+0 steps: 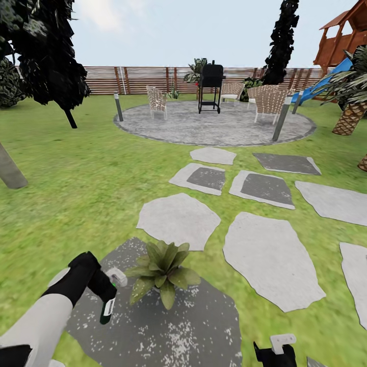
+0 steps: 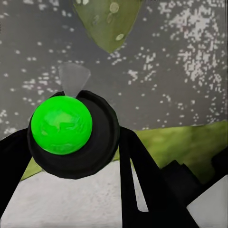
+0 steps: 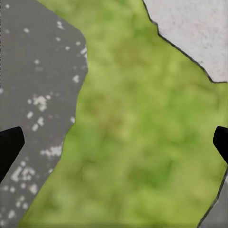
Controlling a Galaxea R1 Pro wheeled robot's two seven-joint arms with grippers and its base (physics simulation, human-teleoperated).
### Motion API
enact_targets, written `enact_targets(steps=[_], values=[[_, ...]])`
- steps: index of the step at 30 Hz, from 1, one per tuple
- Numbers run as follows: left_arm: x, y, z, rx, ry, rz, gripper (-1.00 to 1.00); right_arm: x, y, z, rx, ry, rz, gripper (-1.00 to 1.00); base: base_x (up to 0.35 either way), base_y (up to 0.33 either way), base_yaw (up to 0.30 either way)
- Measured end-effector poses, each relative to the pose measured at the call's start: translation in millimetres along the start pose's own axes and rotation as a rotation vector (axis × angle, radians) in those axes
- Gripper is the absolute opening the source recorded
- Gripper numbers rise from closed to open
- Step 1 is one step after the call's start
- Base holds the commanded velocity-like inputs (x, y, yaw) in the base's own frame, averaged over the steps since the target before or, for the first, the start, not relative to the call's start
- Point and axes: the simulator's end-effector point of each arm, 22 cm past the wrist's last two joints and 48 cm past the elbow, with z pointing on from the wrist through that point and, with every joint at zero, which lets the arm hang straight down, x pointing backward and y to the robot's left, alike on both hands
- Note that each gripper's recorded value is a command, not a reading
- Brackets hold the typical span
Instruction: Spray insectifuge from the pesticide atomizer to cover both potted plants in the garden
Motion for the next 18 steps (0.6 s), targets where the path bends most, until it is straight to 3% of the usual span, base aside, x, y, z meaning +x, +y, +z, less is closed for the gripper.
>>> enact_targets(steps=[2, 8, 14, 18], values=[[-3.3, -2.4, -0.9, -0.007, 0.015, 0.01, -1.0, 0.0, -0.2, 0.0, 0.0, 0.0, 0.0, 1.0, 0.0, 0.0, 0.0], [2.0, 2.7, -4.9, -0.027, 0.055, -0.025, -1.0, -0.1, -0.4, 0.0, 0.0, 0.0, -0.001, 1.0, 0.0, 0.0, 0.0], [33.8, 40.9, -19.1, -0.079, 0.085, -0.072, -1.0, 0.1, -0.1, 0.0, 0.0, 0.0, 0.0, 1.0, 0.0, 0.0, 0.0], [45.2, 47.0, -18.5, -0.09, 0.099, -0.084, -1.0, 0.5, -0.4, -0.1, 0.0, 0.001, -0.001, 1.0, 0.0, 0.0, 0.0]])
